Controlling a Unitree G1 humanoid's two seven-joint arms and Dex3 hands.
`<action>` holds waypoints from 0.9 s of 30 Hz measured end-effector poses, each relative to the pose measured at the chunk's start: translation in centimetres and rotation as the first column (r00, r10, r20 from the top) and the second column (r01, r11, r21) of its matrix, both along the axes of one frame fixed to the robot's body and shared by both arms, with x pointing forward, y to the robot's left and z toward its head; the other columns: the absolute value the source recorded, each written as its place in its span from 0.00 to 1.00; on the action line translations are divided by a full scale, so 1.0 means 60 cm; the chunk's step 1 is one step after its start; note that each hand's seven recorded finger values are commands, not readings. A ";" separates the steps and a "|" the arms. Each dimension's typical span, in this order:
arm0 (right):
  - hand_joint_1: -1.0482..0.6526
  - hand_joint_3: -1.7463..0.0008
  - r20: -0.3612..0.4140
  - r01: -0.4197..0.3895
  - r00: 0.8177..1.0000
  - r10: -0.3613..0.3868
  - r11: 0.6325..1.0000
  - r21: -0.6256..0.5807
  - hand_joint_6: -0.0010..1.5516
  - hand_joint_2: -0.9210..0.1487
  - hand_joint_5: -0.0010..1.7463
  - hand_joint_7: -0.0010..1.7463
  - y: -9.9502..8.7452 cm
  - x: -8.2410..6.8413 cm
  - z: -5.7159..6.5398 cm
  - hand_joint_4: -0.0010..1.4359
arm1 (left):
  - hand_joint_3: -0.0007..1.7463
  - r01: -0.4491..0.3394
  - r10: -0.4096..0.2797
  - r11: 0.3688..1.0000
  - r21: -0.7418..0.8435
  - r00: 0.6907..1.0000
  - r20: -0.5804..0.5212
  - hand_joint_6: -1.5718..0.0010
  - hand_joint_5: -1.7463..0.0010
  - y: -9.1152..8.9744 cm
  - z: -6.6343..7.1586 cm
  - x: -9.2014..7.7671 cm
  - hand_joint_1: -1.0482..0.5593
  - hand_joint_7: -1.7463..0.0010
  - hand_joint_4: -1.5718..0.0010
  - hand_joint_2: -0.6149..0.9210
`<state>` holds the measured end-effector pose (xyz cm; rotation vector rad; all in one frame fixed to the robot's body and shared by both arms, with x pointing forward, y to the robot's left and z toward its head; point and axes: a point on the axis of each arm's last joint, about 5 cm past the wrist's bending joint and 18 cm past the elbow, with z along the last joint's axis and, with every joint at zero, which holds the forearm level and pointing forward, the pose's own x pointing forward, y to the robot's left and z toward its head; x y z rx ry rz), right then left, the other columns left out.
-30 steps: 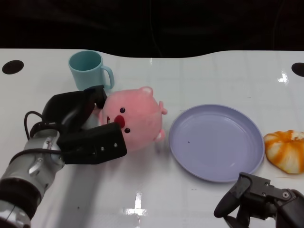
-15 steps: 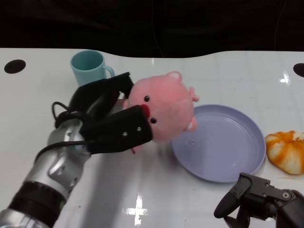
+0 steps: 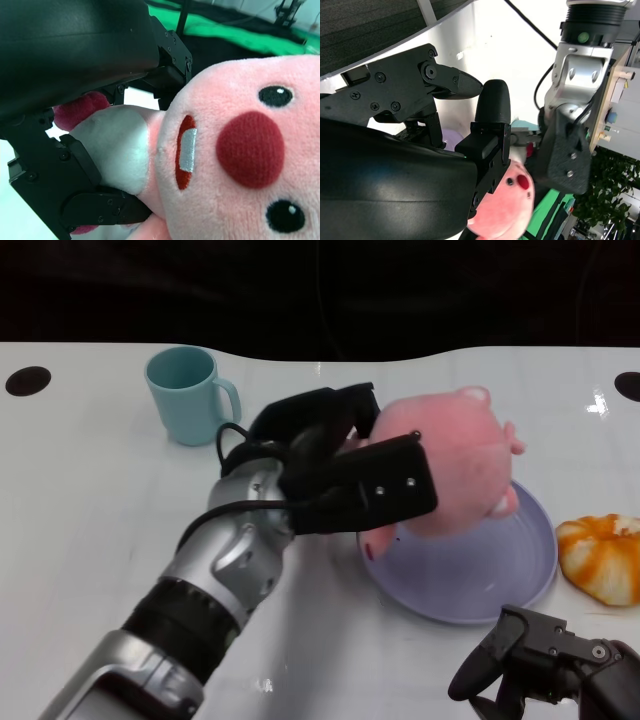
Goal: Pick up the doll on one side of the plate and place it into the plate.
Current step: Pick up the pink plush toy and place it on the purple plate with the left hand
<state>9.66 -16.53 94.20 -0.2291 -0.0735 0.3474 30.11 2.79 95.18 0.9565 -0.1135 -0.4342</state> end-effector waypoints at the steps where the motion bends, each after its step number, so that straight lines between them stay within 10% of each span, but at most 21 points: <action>1: 0.45 0.60 0.001 -0.001 1.000 0.001 1.000 0.000 0.37 0.15 0.94 0.76 0.000 0.000 0.000 0.44 | 0.52 0.005 -0.005 1.000 0.002 1.000 -0.013 0.56 0.00 -0.008 0.000 -0.001 0.51 0.03 0.42 0.76; 17: 0.45 0.62 0.002 -0.017 1.000 0.017 1.000 0.010 0.37 0.14 0.94 0.76 0.009 0.000 -0.001 0.44 | 0.32 0.074 -0.068 0.995 0.063 0.993 -0.091 0.47 0.00 -0.084 -0.005 -0.010 0.49 0.74 0.47 0.88; 21: 0.45 0.62 0.002 -0.018 1.000 0.018 1.000 0.012 0.37 0.14 0.94 0.76 0.010 0.000 -0.001 0.45 | 0.11 0.060 -0.050 0.996 0.063 0.989 -0.142 0.48 0.04 -0.085 -0.004 -0.007 0.48 0.93 0.58 0.98; 27: 0.45 0.61 0.001 -0.016 1.000 0.016 1.000 0.014 0.37 0.15 0.94 0.76 0.009 0.000 -0.001 0.45 | 0.16 0.151 -0.135 0.987 0.052 0.964 -0.228 0.86 0.77 -0.080 0.006 -0.002 0.22 0.99 0.98 1.00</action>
